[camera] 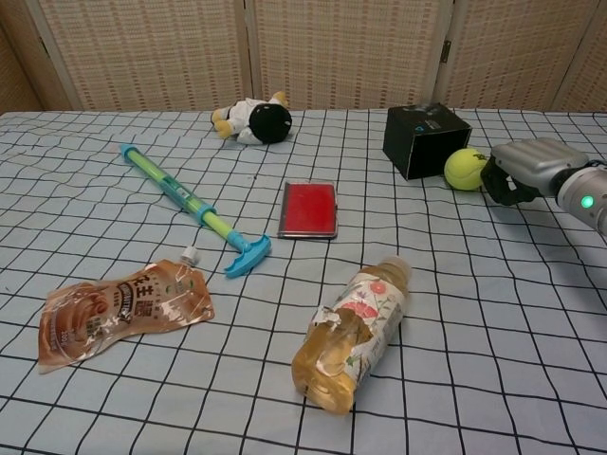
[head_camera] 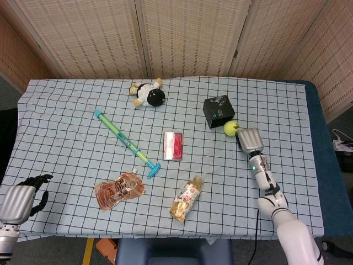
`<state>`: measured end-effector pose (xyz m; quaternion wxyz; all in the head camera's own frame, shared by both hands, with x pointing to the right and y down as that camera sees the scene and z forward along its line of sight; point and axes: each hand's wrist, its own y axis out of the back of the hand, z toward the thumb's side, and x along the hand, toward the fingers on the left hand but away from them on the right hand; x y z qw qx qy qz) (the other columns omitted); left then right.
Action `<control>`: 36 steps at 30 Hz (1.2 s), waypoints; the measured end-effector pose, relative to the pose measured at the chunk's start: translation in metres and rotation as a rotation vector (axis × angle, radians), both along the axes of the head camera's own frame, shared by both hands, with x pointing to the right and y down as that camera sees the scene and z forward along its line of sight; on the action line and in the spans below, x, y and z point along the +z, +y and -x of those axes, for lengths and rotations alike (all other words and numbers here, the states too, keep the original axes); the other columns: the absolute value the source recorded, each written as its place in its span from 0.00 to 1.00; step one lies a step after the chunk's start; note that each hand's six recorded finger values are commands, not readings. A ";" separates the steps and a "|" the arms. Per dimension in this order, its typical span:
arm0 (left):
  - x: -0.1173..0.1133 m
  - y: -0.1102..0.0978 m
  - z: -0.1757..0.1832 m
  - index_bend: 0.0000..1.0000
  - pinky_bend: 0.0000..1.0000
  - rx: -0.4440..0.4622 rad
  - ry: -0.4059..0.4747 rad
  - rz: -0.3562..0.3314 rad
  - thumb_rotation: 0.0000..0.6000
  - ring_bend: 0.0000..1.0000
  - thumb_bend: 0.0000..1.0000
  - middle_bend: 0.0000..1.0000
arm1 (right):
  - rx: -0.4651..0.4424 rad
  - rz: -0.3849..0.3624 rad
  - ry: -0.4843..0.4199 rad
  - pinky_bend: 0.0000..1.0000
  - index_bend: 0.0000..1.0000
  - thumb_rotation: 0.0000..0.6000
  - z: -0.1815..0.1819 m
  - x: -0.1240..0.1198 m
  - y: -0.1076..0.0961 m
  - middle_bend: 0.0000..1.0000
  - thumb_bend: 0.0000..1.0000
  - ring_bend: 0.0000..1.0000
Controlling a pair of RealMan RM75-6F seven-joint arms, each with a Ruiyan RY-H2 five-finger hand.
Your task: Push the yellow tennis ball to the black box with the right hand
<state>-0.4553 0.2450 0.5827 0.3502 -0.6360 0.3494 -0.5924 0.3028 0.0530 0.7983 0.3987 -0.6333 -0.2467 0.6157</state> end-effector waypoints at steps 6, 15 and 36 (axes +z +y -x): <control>-0.001 0.000 0.000 0.30 0.55 0.001 0.004 -0.004 1.00 0.35 0.52 0.36 | 0.004 0.005 -0.017 0.99 0.89 1.00 0.004 0.002 0.001 0.87 0.99 0.60; -0.001 0.000 -0.001 0.30 0.55 0.003 0.005 -0.001 1.00 0.35 0.52 0.36 | 0.023 -0.005 -0.105 0.76 0.61 1.00 0.010 -0.003 -0.001 0.60 0.66 0.40; -0.002 0.000 0.000 0.30 0.55 0.003 0.009 -0.002 1.00 0.35 0.52 0.36 | 0.028 0.063 -0.238 0.38 0.22 1.00 0.023 0.001 0.005 0.28 0.10 0.13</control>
